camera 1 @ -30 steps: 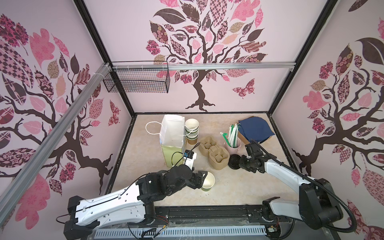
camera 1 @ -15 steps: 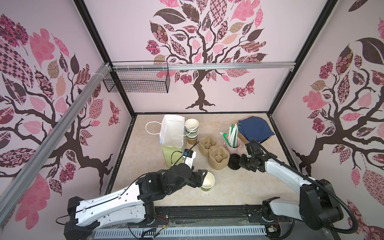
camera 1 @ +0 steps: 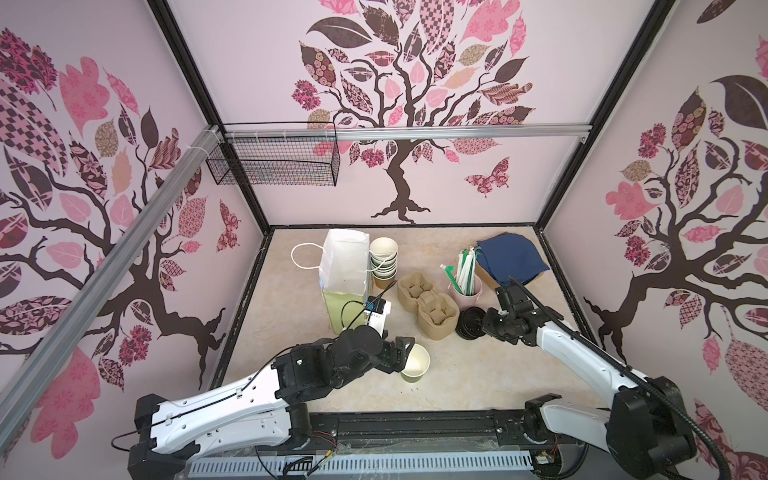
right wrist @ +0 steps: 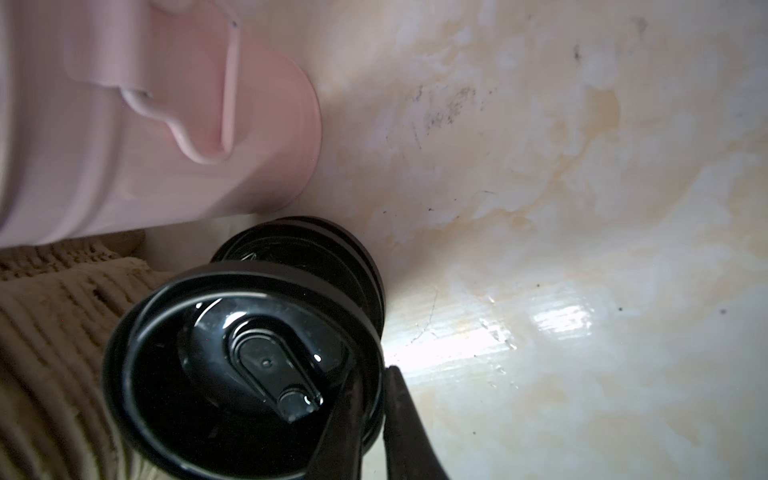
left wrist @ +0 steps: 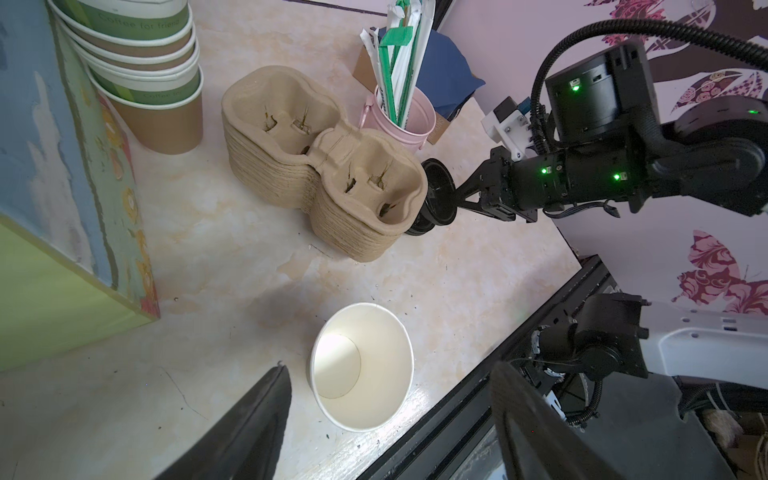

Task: Pack the takeout coffee

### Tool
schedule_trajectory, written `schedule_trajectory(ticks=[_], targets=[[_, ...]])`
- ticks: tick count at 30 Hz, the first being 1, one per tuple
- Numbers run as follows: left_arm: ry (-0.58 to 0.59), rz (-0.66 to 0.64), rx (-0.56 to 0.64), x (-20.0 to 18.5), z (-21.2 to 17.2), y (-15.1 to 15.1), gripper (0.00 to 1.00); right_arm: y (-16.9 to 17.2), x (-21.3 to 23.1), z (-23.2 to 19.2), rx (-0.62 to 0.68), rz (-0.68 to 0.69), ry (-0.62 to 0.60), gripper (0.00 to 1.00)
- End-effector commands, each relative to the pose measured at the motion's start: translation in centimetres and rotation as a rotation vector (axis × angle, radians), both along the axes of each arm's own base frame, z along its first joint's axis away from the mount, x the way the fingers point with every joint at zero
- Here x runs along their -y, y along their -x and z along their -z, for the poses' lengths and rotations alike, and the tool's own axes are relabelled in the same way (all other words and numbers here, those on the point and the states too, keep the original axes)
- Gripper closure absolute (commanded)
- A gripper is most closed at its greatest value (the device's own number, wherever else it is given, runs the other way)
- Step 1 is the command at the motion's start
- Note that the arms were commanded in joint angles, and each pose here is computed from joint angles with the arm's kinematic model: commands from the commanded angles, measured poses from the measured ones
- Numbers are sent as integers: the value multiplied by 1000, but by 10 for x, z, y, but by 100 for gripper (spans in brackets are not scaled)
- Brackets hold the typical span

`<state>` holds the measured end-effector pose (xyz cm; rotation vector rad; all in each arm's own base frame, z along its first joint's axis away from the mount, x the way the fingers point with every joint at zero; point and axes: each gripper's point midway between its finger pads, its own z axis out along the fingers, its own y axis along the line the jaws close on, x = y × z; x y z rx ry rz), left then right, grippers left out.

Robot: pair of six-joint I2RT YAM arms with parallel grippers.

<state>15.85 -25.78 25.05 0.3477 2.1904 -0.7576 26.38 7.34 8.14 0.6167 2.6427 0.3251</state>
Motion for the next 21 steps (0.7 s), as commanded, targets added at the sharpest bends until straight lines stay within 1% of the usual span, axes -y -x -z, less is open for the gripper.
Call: schedule_trajectory(ticks=[1,5,9,15,19,21], targets=[[17,-34,-1,-1,-4,-6,21,1,4,-29,46,7,5,87],[60,-52,-15,3,-19,-9,20,10,5,-54,78,-9,-4,89],[102,-64,-52,16,-33,-13,18,20,2,-82,117,-64,-20,90],[79,-2,-113,55,-50,-15,14,31,-4,-123,164,-132,-45,92],[127,32,-148,85,-64,-17,13,35,-16,-142,182,-187,-84,92],[135,30,-170,96,-67,-20,12,37,-25,-151,191,-226,-82,92]])
